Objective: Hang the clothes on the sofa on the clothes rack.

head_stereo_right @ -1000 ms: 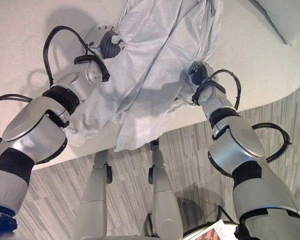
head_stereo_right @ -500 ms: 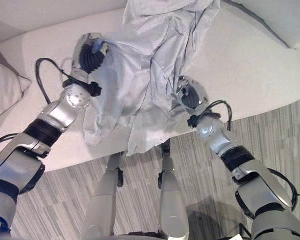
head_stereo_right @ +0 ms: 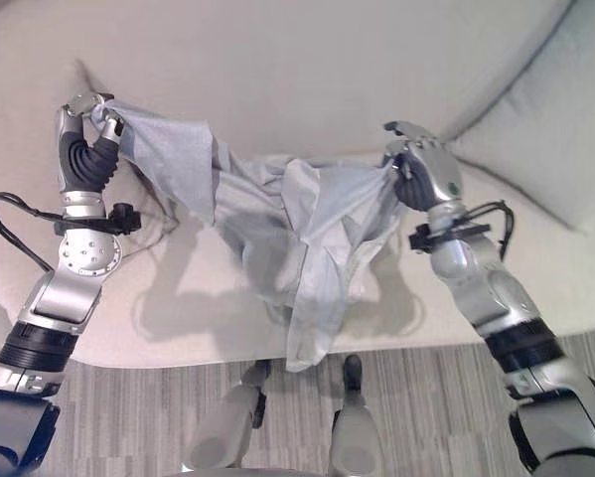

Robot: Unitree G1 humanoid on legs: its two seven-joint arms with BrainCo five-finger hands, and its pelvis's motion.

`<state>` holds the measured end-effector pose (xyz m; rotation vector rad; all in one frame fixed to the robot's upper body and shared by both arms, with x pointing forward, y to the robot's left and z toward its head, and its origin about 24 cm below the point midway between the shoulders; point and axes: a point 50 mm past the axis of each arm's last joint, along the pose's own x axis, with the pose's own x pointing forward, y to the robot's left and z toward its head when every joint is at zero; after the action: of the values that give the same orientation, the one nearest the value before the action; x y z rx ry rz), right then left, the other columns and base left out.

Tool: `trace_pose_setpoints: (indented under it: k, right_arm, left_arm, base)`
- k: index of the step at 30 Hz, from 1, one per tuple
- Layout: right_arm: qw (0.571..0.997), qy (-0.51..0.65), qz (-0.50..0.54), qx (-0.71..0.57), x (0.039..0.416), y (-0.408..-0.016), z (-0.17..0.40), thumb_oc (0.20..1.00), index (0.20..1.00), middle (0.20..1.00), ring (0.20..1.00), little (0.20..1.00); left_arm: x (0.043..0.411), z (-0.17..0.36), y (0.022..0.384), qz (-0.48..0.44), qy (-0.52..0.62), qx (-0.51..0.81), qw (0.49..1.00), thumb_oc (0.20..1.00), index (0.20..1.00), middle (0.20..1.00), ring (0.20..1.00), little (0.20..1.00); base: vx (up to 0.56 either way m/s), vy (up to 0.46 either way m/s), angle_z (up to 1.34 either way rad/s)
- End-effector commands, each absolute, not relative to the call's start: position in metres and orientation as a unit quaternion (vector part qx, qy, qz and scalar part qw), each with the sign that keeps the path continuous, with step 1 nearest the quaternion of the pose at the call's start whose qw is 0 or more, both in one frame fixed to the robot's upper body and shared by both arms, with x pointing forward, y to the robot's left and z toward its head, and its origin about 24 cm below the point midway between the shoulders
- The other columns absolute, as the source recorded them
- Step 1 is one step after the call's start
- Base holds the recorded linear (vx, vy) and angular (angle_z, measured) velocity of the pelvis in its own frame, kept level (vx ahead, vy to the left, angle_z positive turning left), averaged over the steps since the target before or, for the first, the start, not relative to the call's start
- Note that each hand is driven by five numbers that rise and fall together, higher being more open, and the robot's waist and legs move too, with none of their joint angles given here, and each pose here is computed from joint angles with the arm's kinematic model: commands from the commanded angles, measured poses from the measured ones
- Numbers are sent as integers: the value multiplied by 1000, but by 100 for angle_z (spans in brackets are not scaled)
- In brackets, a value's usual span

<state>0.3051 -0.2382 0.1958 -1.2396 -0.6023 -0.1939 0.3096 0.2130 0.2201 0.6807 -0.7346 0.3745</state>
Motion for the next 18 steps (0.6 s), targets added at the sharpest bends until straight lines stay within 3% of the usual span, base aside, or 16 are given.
trace_pose_setpoints:
  k: [1, 9, 18]
  right_arm:
    - [758, -293, -92, -575, 292, -242, 195, 200, 200, 200, 200, 200]
    - [747, -300, -129, -579, 279, -259, 207, 200, 200, 200, 200, 200]
    - [725, -348, -161, -572, 286, -251, 239, 200, 200, 200, 200, 200]
  left_arm:
    - [308, 220, 213, 166, -363, 352, 847, 200, 200, 200, 200, 200]
    - [302, 212, 228, 182, -341, 366, 847, 200, 200, 200, 200, 200]
    - [302, 228, 240, 216, -355, 377, 827, 200, 200, 200, 200, 200]
  base:
    - [-36, -311, 130]
    - [-110, -152, 87]
    - [-121, 121, 55]
